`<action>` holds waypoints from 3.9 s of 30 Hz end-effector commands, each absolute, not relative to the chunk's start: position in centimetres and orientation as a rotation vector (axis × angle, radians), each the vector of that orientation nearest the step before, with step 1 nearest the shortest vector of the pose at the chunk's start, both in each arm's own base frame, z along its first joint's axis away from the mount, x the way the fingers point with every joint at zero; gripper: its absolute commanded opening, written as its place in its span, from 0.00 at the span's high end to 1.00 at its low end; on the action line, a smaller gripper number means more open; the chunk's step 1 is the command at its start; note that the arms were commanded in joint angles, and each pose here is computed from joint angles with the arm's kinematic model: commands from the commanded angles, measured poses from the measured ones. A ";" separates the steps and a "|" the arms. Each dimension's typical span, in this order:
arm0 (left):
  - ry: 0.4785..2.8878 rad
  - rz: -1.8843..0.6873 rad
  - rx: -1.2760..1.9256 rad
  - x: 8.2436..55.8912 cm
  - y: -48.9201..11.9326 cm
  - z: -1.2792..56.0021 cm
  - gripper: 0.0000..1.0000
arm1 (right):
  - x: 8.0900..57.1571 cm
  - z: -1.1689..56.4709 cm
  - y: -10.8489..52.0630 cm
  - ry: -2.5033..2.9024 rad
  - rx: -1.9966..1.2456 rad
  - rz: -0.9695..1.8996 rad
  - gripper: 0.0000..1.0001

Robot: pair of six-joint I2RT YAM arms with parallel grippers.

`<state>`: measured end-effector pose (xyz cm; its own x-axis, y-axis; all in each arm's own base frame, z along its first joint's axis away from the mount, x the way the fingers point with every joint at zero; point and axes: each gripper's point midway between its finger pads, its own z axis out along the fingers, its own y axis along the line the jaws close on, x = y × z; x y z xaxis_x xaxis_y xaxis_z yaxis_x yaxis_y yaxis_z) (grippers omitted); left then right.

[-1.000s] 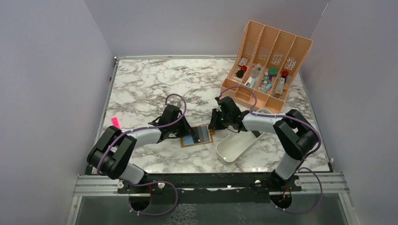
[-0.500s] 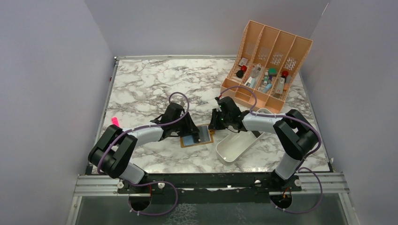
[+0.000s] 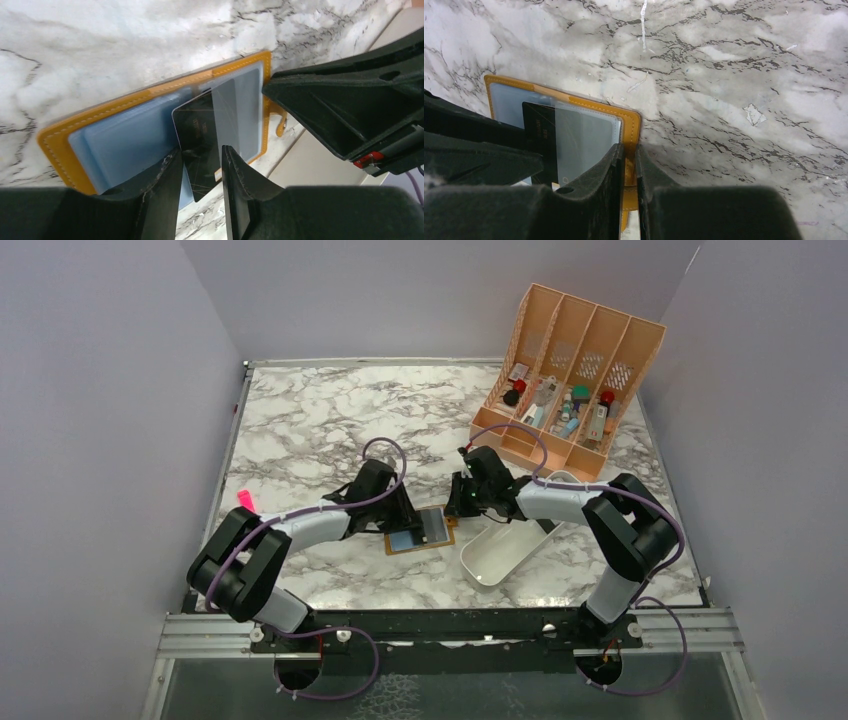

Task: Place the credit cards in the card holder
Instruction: Insert the credit card into the card holder.

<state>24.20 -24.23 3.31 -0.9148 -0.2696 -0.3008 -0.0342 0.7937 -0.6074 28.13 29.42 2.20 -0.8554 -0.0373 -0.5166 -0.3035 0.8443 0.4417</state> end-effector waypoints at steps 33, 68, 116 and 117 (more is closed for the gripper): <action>2.637 -0.714 -0.080 28.9 -26.2 4.2 0.49 | 28.8 2.6 29.2 2.499 0.062 0.734 0.76; 2.653 -0.962 -0.077 24.4 -28.1 4.6 0.38 | 25.1 2.3 29.3 2.581 -0.177 0.827 0.65; 2.555 -0.923 -0.102 25.6 -28.5 7.1 0.37 | 27.9 6.8 27.4 2.429 -0.227 0.651 0.59; 2.555 -0.920 -0.095 25.5 -28.5 7.2 0.37 | 28.3 7.3 26.9 2.407 -0.238 0.611 0.58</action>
